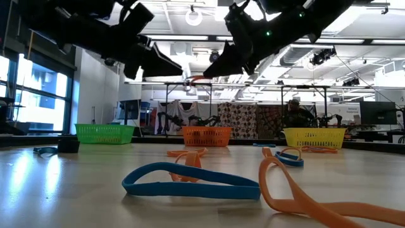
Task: Sort rubber bands into baskets
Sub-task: Put the orange rubber band into the green bin, then put the blue rubber band into the yellow bin
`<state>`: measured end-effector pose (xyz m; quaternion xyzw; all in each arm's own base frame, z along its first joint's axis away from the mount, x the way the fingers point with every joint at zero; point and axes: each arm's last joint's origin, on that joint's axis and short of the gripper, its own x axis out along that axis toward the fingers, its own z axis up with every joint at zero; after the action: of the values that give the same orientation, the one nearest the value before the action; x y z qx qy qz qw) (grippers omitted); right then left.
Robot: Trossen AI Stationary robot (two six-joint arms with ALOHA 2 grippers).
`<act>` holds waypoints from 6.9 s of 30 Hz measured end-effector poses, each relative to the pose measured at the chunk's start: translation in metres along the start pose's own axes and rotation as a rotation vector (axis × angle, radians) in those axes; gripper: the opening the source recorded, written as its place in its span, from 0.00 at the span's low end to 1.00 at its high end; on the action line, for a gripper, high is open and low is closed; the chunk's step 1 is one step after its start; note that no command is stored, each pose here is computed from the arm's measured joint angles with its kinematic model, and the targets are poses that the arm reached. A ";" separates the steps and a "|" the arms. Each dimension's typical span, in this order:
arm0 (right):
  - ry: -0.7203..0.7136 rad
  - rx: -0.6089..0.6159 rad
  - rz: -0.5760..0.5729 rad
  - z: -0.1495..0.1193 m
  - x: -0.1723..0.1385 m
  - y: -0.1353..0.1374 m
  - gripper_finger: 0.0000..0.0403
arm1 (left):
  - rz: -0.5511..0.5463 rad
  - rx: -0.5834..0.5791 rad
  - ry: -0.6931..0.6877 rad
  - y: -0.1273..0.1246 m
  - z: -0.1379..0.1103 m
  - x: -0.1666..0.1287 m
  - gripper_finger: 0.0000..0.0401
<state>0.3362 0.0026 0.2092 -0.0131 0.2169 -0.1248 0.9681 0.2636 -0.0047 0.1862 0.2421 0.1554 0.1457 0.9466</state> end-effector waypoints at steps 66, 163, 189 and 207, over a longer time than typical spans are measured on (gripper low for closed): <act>0.078 -0.058 -0.126 -0.006 -0.001 -0.002 0.01 | 0.284 -0.638 1.127 0.206 -0.087 -0.042 0.00; 0.925 0.633 -0.536 -0.117 -0.047 -0.142 0.14 | -0.054 -0.531 0.033 0.076 -0.022 -0.071 0.32; 0.486 0.422 -0.674 -0.038 -0.074 -0.119 0.00 | -0.160 -0.536 -0.012 0.068 -0.015 -0.072 0.32; 0.555 0.587 -0.994 -0.067 -0.101 -0.210 0.00 | -0.260 -0.515 -0.029 0.042 -0.009 -0.056 0.32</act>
<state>0.1700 -0.1734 0.2078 0.1863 0.3842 -0.6118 0.6659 0.2006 0.0147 0.2126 -0.0262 0.1295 0.0544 0.9897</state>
